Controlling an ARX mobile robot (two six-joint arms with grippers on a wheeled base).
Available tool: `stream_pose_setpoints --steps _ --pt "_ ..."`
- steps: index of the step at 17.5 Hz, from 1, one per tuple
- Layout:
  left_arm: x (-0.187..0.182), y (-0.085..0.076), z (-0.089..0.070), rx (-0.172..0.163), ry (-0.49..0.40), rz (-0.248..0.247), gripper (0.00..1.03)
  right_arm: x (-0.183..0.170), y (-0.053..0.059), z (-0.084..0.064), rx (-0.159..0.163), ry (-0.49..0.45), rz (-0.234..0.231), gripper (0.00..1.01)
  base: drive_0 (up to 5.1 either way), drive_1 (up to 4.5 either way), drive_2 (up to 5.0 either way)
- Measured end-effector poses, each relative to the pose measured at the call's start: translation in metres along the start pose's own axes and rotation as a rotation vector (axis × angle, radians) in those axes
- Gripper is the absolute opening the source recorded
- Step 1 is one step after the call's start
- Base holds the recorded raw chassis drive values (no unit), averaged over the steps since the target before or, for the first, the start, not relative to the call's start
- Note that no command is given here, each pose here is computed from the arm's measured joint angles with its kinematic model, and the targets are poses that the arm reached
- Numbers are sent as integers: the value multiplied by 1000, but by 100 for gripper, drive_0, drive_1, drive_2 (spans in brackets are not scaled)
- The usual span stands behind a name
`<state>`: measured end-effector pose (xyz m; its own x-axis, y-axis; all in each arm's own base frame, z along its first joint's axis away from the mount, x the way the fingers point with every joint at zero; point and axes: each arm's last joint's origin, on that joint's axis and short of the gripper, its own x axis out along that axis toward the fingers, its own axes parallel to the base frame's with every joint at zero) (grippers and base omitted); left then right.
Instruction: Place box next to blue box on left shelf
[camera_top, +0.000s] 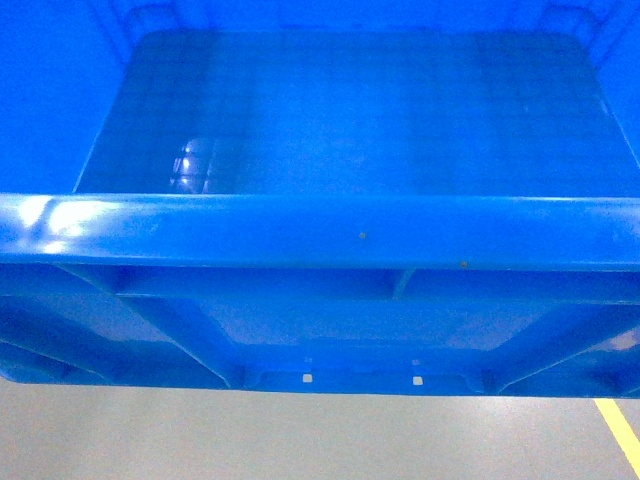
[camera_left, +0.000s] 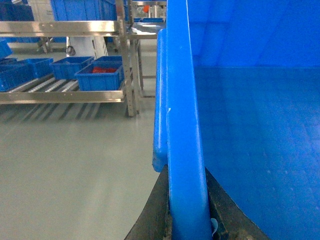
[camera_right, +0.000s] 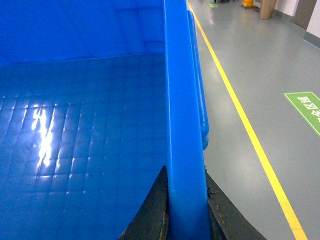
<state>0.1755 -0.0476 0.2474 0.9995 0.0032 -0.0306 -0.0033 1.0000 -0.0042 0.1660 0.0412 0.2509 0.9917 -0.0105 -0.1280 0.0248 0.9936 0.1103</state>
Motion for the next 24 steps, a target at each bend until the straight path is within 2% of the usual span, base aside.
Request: stream_pose_setpoints --steps 24 --pt "0 0 0 0 1 1 8 0 0 0 0 1 1 10 -7 405 -418"
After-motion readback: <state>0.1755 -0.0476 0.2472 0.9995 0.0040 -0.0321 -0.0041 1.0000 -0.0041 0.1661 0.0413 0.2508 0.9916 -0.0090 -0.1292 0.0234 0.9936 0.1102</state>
